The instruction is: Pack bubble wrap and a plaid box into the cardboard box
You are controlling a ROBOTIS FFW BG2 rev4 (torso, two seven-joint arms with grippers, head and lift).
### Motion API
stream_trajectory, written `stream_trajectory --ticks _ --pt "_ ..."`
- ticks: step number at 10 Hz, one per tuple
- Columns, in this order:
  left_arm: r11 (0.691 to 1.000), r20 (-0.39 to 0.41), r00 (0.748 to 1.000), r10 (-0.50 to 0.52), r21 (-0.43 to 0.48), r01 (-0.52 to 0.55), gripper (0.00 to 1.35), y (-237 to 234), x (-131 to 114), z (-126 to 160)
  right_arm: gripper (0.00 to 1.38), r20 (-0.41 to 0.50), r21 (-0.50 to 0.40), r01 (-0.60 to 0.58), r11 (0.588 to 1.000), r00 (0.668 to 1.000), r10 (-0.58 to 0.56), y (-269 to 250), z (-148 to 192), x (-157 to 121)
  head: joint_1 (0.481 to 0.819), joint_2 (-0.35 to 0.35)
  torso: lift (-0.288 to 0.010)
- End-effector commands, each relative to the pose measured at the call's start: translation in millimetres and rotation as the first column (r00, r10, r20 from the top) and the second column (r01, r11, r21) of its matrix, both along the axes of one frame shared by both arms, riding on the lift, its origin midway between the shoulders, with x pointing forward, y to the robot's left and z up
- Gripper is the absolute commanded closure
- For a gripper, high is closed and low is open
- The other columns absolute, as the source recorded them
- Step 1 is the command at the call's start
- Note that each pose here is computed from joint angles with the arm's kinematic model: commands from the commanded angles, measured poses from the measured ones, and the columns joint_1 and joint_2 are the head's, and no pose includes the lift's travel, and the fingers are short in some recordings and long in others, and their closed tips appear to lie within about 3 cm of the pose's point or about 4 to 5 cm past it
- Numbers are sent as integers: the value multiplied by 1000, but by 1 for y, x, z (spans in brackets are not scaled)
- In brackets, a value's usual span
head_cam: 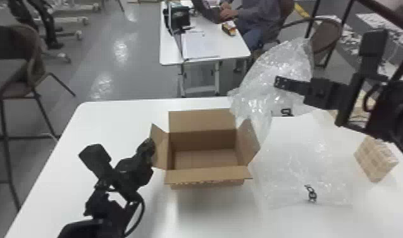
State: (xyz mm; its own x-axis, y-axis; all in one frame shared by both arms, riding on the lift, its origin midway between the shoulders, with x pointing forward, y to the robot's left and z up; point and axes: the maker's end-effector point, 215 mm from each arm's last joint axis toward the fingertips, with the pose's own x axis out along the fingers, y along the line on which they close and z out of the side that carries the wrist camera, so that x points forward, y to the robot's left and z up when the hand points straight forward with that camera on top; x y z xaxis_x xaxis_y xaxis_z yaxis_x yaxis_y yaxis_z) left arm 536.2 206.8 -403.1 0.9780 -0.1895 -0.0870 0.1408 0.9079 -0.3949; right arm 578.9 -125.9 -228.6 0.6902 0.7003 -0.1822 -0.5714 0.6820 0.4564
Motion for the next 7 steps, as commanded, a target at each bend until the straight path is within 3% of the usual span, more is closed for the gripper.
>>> stream_trajectory --ticks 1,5,7 --pt "1000 -3 1000 0 1 0 1185 0 -1 -1 1288 27 19 -28 999 999 28 13 12 0 689 72 -71" --pt "1000 -9 1000 9 7 -9 1185 2 0 -2 1288 67 54 -59 997 996 56 25 33 -1 674 100 -71" --pt "1000 -4 1000 25 -5 -25 1185 7 -1 -1 1288 2 60 -94 994 996 94 46 -1 -3 669 108 -71"
